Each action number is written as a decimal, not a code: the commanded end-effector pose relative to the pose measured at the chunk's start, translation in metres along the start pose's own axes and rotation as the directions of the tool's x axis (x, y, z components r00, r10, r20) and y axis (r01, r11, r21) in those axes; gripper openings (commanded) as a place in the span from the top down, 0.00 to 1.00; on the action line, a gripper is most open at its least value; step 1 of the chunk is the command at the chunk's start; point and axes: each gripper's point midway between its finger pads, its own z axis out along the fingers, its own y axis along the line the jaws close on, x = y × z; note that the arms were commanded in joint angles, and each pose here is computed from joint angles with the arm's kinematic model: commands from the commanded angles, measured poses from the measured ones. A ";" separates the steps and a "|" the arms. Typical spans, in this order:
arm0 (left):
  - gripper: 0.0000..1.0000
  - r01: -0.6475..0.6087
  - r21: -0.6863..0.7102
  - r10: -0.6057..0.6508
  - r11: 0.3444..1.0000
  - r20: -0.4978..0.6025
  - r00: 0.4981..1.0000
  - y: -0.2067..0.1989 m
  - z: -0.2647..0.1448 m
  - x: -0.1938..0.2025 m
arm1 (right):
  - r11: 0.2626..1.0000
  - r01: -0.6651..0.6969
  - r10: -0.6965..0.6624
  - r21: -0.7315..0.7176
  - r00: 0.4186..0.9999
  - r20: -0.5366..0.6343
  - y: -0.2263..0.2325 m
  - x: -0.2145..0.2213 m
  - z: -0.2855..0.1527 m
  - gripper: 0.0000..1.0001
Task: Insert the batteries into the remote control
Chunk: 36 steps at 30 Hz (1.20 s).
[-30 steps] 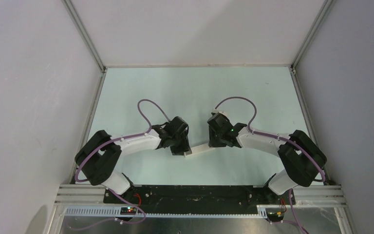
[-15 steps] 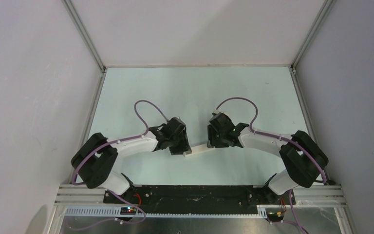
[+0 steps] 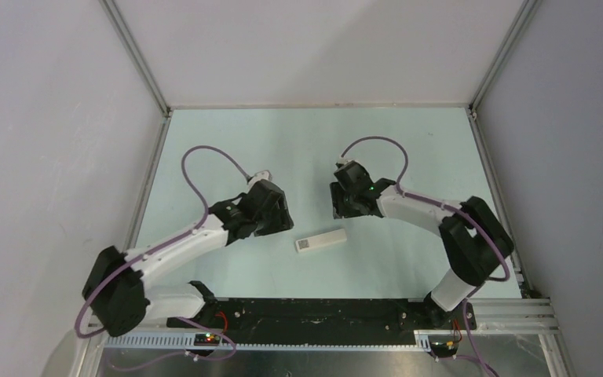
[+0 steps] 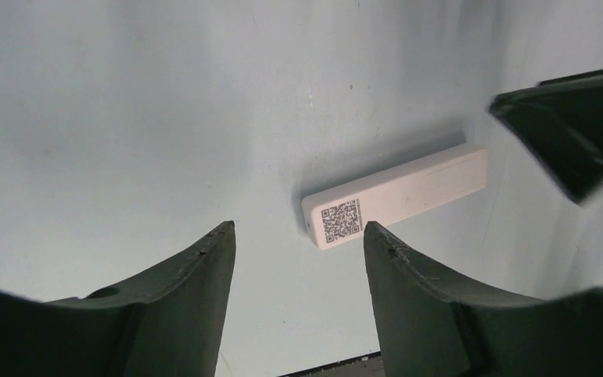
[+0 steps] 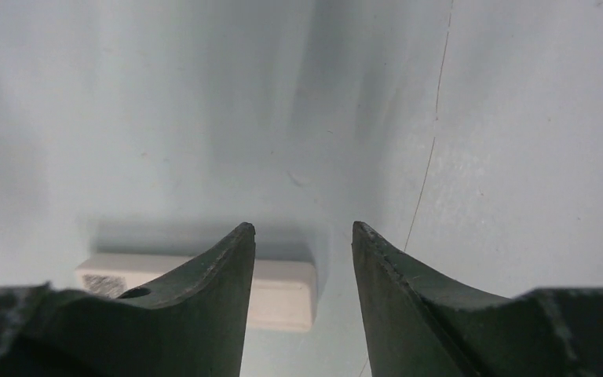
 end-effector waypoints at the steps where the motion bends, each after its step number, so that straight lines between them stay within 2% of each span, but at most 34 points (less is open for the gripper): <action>1: 0.35 -0.008 -0.015 0.010 1.000 0.134 0.991 0.007 -0.034 -0.031 | 0.994 0.077 -0.073 0.072 0.996 -0.057 -0.014 0.008 0.018 0.49; 7: 0.34 0.009 0.047 -0.018 0.999 0.206 0.978 0.006 -0.060 -0.043 | 0.987 0.141 -0.132 0.078 0.984 -0.118 -0.011 0.027 0.014 0.56; 13: 0.32 0.016 0.084 -0.037 0.996 0.255 0.966 0.006 -0.077 -0.050 | 0.974 0.227 -0.216 0.015 0.946 -0.240 0.004 0.073 -0.006 0.58; 17: 0.31 0.022 0.094 -0.047 0.995 0.271 0.961 0.009 -0.083 -0.051 | 0.973 0.230 -0.229 -0.030 0.926 -0.301 0.011 0.102 -0.020 0.60; 22: 0.31 0.025 0.095 -0.050 0.995 0.273 0.961 0.013 -0.084 -0.048 | 0.987 0.160 -0.161 -0.025 0.956 -0.244 0.014 0.101 -0.039 0.60; 26: 0.31 0.031 0.096 -0.056 0.995 0.277 0.959 0.015 -0.086 -0.048 | 0.996 0.093 -0.092 -0.002 0.985 -0.145 0.018 0.083 -0.054 0.55; 29: 0.30 0.033 0.097 -0.059 0.995 0.285 0.957 0.017 -0.088 -0.049 | 1.000 0.027 -0.027 0.005 0.996 -0.080 0.022 0.072 -0.066 0.47; 33: 0.30 0.037 0.099 -0.064 0.994 0.291 0.954 0.019 -0.090 -0.049 | 0.997 0.060 -0.063 -0.051 0.996 -0.056 0.041 0.073 -0.068 0.30; 36: 0.26 0.033 0.098 -0.060 0.995 0.290 0.955 0.020 -0.090 -0.048 | 0.989 0.112 -0.120 -0.095 0.989 -0.080 0.052 0.081 -0.059 0.27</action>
